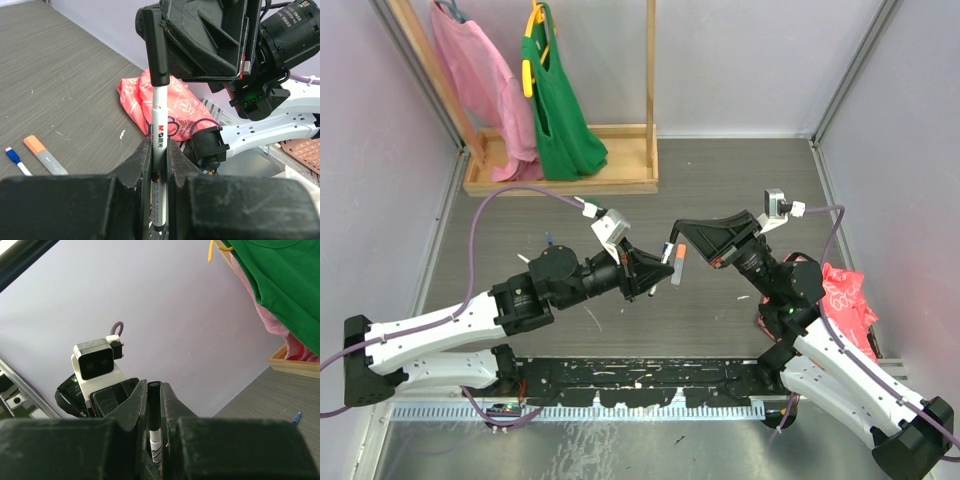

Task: Insert the pens into the pen caps
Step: Insert the pen cap onto the pen, then press the pen cap onto the pen.

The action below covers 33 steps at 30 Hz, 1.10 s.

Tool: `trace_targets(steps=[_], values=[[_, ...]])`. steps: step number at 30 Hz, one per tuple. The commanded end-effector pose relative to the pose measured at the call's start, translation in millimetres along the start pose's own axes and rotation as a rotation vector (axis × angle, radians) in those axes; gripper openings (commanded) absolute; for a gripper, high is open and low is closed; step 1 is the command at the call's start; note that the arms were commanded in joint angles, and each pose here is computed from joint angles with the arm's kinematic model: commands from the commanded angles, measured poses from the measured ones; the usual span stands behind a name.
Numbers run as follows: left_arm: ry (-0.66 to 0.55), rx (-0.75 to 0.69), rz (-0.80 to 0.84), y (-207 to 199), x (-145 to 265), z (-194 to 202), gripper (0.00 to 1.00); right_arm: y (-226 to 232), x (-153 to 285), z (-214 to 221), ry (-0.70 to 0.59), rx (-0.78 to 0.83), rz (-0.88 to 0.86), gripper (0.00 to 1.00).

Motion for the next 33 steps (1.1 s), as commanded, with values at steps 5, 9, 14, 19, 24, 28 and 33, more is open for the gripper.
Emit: trace_targets(steps=[5,9,14,19,24,28,33], values=[[-0.223,0.028,0.02,-11,0,-50,0.0,3,3,4,0.02,0.045,-0.064,0.14],[-0.217,0.029,0.021,-11,0,-49,0.0,3,3,2,0.01,0.05,-0.054,0.24],[-0.209,0.029,0.02,-10,1,-45,0.0,6,4,-2,-0.008,0.054,-0.044,0.36],[-0.196,0.026,0.027,-10,5,-41,0.0,10,6,-7,-0.024,0.083,-0.017,0.51],[-0.171,0.022,0.045,-11,7,-36,0.0,19,7,-13,-0.024,0.125,-0.007,0.62],[-0.148,0.018,0.066,-12,8,-32,0.0,28,7,-17,-0.011,0.16,-0.002,0.68],[-0.113,0.012,0.085,-14,6,-28,0.0,34,0,-23,0.041,0.212,0.043,0.71]])
Point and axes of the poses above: each gripper's point midway between its finger pads, its own x axis back along the fingers, its own y axis along the line the jaws close on, z = x × y, the point moved 7 cm from there along x, back along the fingers, and after that the axes turned 5 degrees about -x, right-handed, at the moved point
